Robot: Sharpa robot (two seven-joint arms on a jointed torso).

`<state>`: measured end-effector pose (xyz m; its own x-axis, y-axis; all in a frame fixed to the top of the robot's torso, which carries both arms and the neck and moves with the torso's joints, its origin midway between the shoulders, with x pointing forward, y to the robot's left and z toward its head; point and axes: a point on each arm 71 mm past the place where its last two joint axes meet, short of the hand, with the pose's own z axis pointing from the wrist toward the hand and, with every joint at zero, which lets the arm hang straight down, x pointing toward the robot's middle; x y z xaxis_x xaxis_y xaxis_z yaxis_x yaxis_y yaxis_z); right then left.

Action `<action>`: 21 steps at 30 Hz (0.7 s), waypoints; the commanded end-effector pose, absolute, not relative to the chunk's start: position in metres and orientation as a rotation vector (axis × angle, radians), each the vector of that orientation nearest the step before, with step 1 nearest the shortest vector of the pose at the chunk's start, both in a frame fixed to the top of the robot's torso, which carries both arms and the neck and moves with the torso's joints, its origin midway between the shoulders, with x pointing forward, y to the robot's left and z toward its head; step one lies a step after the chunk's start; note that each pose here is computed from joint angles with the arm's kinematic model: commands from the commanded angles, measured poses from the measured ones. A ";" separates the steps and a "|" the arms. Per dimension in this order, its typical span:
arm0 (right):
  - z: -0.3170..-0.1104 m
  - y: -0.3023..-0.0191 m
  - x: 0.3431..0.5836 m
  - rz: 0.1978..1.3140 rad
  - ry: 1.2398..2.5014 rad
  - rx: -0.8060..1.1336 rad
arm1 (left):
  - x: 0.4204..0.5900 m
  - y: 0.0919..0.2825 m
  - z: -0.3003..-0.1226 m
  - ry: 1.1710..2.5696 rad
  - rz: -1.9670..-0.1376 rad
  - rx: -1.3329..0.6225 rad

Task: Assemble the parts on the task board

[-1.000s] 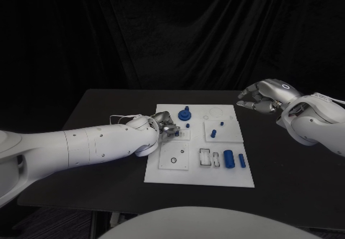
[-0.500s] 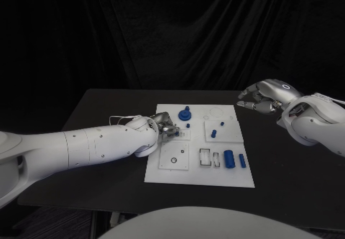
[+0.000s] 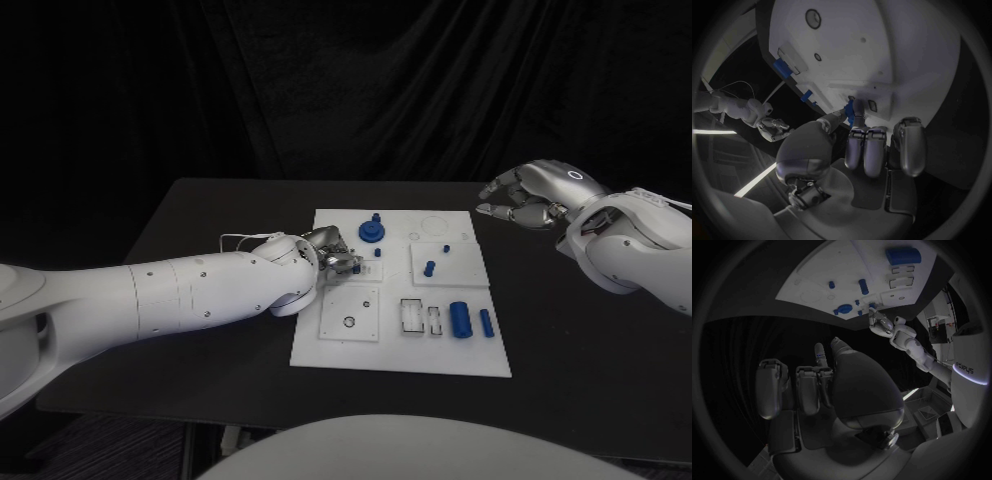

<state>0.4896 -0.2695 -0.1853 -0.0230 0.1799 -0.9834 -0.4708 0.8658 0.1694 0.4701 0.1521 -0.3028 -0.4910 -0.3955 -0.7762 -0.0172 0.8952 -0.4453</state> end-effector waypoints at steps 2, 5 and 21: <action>-0.186 -0.271 0.489 0.521 1.511 -0.235 | 0.465 0.150 -0.309 2.078 -0.480 -0.278; -0.186 -0.271 0.489 0.519 1.512 -0.234 | 0.464 0.150 -0.310 2.080 -0.482 -0.278; -0.187 -0.272 0.489 0.516 1.516 -0.232 | 0.462 0.154 -0.311 2.076 -0.484 -0.286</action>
